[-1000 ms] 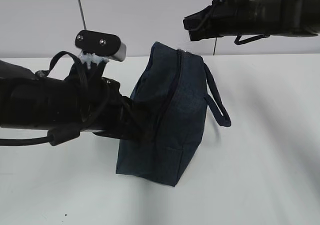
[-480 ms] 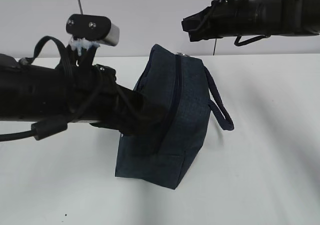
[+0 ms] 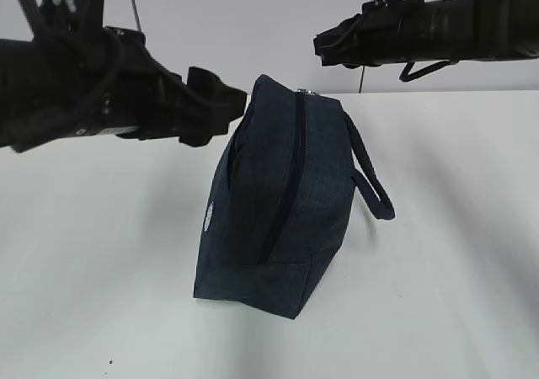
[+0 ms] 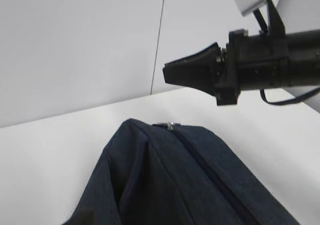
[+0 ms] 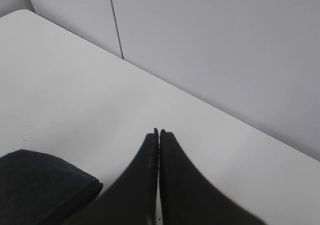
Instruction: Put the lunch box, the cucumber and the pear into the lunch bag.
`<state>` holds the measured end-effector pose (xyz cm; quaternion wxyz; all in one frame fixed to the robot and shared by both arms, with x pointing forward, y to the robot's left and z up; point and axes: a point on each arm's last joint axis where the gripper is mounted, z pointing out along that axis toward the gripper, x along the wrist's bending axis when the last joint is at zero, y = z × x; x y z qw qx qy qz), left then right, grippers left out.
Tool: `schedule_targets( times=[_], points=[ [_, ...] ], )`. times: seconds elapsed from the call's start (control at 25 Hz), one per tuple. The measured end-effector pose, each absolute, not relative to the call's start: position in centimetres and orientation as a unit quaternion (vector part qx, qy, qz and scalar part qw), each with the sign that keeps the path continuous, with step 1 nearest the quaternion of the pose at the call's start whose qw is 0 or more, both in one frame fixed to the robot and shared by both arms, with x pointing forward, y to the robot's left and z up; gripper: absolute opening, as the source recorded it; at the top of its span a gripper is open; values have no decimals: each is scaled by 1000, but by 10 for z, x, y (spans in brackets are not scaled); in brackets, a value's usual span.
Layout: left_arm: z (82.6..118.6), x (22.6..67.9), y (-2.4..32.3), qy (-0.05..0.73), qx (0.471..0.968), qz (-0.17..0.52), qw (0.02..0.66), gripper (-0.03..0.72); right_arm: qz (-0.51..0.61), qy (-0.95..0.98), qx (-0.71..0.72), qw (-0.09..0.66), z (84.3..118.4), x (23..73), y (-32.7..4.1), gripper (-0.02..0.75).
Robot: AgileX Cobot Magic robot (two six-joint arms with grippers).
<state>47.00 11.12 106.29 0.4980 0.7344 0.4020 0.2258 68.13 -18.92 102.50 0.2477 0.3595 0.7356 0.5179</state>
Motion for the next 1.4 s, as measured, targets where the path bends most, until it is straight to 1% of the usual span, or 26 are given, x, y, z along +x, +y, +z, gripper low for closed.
schedule_targets(
  times=[0.08,0.28,0.44,0.56,0.76,0.88,0.96,1.12,1.28,1.4],
  points=[
    [1066,480,105,406,730,233,498,516,512,742,356,247,1024,681,-189,13],
    [1061,512,92,418,727,234,492,516,497,758,340,251,1021,680,-189,85],
    [1049,539,88,438,723,186,500,520,479,777,318,259,1020,678,-192,143],
    [1043,556,90,448,717,151,511,520,466,783,304,276,1028,677,-202,184],
    [1043,575,95,444,712,124,529,520,441,806,252,304,1050,667,-219,272],
    [1042,577,91,436,715,111,535,520,407,843,180,303,1054,657,-218,326],
    [1040,578,90,436,716,108,534,520,393,859,146,295,1052,653,-217,347],
    [1032,580,88,439,720,102,527,520,380,873,93,290,1050,649,-215,366],
    [1022,583,86,443,725,95,519,519,370,878,61,298,1050,648,-215,367],
    [1015,584,85,445,728,90,514,496,369,877,49,304,1053,649,-214,367]
  ],
)
